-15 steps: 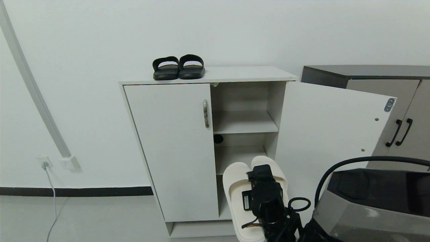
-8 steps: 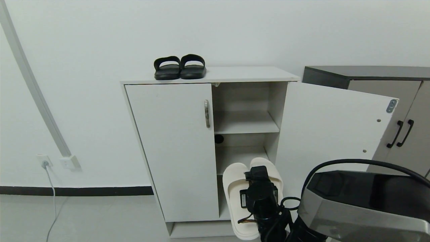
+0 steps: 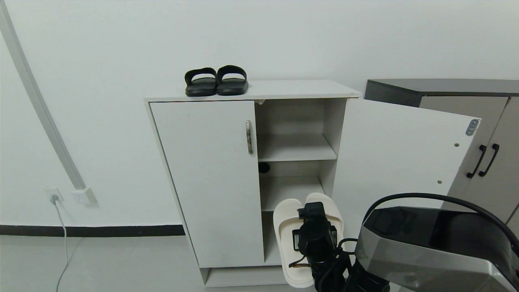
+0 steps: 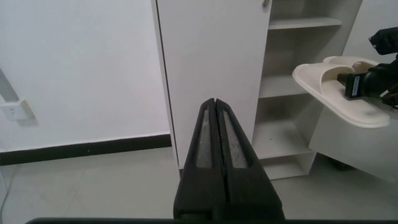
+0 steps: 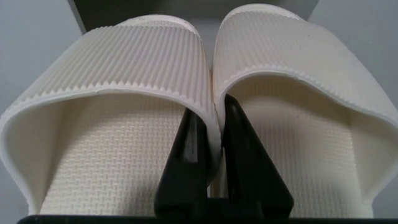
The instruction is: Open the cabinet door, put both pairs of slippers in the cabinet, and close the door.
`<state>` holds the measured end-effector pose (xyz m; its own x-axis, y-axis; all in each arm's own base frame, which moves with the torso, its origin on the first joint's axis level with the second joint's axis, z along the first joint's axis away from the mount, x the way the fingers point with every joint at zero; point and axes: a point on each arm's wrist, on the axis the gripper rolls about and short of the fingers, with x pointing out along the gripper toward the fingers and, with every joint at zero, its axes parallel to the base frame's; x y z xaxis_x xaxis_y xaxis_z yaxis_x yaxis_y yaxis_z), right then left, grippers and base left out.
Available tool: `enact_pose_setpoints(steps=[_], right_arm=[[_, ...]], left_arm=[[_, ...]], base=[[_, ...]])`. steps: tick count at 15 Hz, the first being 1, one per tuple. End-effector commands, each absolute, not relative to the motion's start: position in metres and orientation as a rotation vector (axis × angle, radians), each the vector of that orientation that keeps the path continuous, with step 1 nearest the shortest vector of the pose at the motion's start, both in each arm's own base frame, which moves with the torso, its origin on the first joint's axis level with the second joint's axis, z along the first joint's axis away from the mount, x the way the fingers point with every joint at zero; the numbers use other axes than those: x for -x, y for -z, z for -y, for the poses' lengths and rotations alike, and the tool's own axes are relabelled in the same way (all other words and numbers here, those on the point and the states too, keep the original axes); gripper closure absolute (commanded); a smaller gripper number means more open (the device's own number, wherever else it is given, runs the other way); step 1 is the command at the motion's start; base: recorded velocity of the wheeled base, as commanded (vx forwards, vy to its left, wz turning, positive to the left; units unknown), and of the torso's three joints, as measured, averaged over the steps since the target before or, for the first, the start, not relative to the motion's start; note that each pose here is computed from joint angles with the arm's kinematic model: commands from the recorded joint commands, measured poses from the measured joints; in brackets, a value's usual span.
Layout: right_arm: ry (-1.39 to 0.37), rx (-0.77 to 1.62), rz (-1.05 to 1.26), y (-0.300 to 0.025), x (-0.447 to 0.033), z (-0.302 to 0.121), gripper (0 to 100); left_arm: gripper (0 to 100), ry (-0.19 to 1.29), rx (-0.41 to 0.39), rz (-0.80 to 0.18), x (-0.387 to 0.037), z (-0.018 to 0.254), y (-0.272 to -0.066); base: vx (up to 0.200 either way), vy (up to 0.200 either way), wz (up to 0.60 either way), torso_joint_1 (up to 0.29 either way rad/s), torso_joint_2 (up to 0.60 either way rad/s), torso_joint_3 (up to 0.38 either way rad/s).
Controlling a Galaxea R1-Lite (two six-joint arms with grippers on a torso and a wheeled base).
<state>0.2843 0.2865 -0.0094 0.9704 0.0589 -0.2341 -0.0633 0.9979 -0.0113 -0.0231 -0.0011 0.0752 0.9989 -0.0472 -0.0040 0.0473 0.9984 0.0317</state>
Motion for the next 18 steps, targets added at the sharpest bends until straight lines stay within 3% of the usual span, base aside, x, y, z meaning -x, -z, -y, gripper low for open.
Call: enact_pose_setpoints(steps=[1, 18], right_arm=[[-0.060, 0.021, -0.238, 0.010, -0.284, -0.286, 100], [-0.045, 0.029, -0.157, 0.020, -0.289, -0.284, 100]], left_arm=[[100, 0.048, -0.032, -0.005, 0.023, 0.001, -0.075], [100, 0.048, -0.031, -0.005, 0.023, 0.001, -0.075]], base=[[0.000, 0.000, 0.00, 0.000, 0.00, 0.000], [0.000, 0.000, 0.00, 0.003, 0.00, -0.154]])
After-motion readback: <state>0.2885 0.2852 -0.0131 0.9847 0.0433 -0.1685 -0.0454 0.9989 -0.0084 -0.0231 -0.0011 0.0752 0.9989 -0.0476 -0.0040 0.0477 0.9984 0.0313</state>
